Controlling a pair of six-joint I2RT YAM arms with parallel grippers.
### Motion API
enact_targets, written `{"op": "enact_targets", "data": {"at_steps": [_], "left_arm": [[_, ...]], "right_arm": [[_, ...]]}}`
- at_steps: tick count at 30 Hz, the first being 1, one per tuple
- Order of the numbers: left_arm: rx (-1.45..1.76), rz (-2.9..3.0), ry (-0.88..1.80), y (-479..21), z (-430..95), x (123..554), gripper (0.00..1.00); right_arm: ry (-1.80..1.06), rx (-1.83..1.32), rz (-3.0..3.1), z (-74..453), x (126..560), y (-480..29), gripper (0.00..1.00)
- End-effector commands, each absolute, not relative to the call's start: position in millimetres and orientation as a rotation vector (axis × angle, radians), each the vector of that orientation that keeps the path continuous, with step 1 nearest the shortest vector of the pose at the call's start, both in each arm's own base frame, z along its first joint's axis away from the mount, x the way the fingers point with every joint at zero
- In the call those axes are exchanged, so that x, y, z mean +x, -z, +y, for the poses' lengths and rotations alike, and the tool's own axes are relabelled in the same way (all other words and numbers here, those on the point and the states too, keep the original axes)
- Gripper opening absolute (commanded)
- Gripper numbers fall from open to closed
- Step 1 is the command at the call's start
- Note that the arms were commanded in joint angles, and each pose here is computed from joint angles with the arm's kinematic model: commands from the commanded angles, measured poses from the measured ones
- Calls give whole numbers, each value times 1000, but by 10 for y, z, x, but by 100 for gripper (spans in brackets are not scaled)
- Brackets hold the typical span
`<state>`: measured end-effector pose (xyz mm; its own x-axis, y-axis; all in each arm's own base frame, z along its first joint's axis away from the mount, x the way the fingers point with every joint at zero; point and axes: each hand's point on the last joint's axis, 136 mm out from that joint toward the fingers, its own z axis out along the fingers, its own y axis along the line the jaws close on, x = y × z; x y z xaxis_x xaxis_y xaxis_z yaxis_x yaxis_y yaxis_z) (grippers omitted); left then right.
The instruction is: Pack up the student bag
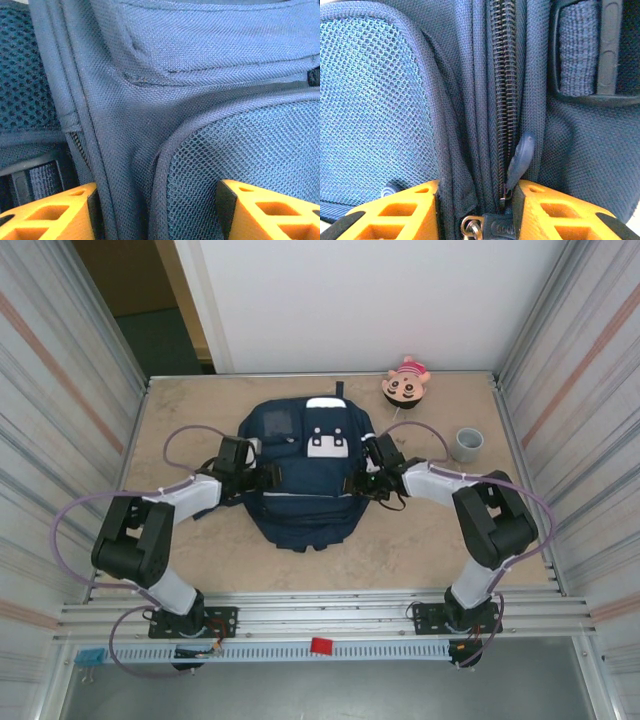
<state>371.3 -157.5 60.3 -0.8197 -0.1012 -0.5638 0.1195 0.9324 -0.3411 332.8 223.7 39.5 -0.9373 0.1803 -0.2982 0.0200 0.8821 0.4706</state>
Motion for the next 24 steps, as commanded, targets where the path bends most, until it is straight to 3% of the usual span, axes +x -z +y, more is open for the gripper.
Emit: {"op": "enact_targets", "data": {"at_steps": [1, 6, 13, 15, 17, 24], "left_arm": [[-3, 2588, 399, -215, -1626, 3569, 60], [1, 2526, 387, -422, -1751, 3613, 60], [-20, 2238, 192, -1464, -1312, 3639, 82], [-55, 2128, 92, -1752, -1067, 3588, 89], [-85, 2026, -27, -1927, -787, 3520, 99], [-115, 1849, -253, -1749, -148, 3270, 99]], "right_arm": [[-485, 277, 2865, 1878, 2887, 61, 38], [-432, 220, 2814, 1765, 2915, -121, 45], [-321, 136, 2534, 1488, 3182, -1178, 75], [-228, 200, 2434, 1201, 3216, -1456, 99], [-165, 259, 2337, 888, 3232, -1659, 99], [-100, 264, 2057, 85, 3278, -1802, 99]]}}
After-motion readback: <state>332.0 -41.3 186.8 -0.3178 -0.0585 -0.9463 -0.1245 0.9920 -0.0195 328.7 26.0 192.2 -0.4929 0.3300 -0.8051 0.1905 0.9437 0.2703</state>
